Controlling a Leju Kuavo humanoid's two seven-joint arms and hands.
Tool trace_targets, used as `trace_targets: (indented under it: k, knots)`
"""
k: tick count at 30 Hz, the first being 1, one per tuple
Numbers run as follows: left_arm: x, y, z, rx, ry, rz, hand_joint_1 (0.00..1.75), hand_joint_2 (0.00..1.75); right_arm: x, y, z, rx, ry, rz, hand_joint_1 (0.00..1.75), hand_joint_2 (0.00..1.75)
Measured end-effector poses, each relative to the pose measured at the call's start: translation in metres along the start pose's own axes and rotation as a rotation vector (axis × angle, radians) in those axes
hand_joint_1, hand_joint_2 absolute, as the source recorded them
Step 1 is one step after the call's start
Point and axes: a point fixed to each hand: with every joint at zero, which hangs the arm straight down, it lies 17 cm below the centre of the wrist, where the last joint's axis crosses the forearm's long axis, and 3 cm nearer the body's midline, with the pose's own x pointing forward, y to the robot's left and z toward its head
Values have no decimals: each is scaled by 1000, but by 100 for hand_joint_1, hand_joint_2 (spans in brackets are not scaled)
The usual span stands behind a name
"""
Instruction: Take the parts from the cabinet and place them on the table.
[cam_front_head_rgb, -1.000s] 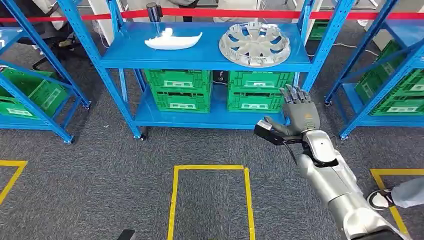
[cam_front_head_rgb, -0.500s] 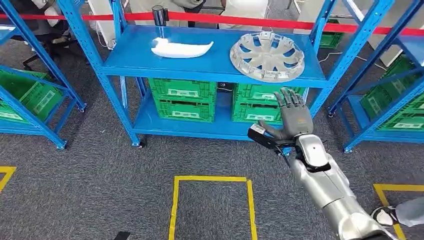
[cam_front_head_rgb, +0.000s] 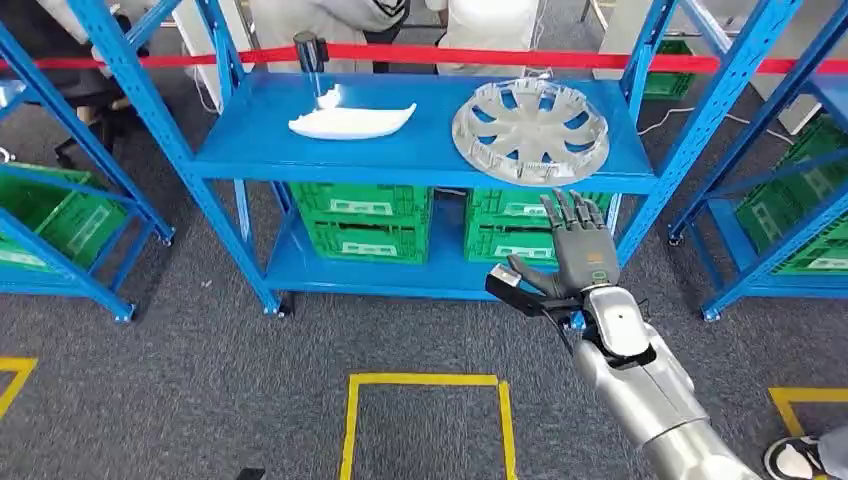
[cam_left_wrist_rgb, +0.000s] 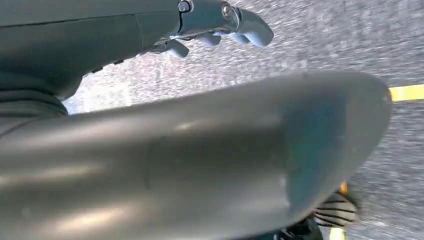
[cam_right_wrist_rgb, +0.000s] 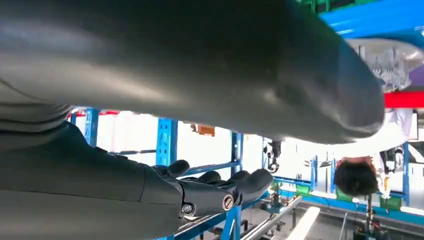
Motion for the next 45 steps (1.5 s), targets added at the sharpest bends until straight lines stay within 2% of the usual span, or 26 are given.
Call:
trace_targets:
  k: [9, 33, 45]
  knots:
    - [-11, -1, 0, -1, 18, -3, 0, 0, 18, 10, 18, 10, -11, -2, 0, 0]
    - [-11, -4, 0, -5, 15, 2, 0, 0, 11, 22, 41, 22, 20, -24, 0, 0]
    - [-15, -6, 1, -8, 17, 16, 0, 0, -17, 16, 65, 0, 84, -8, 0, 0]
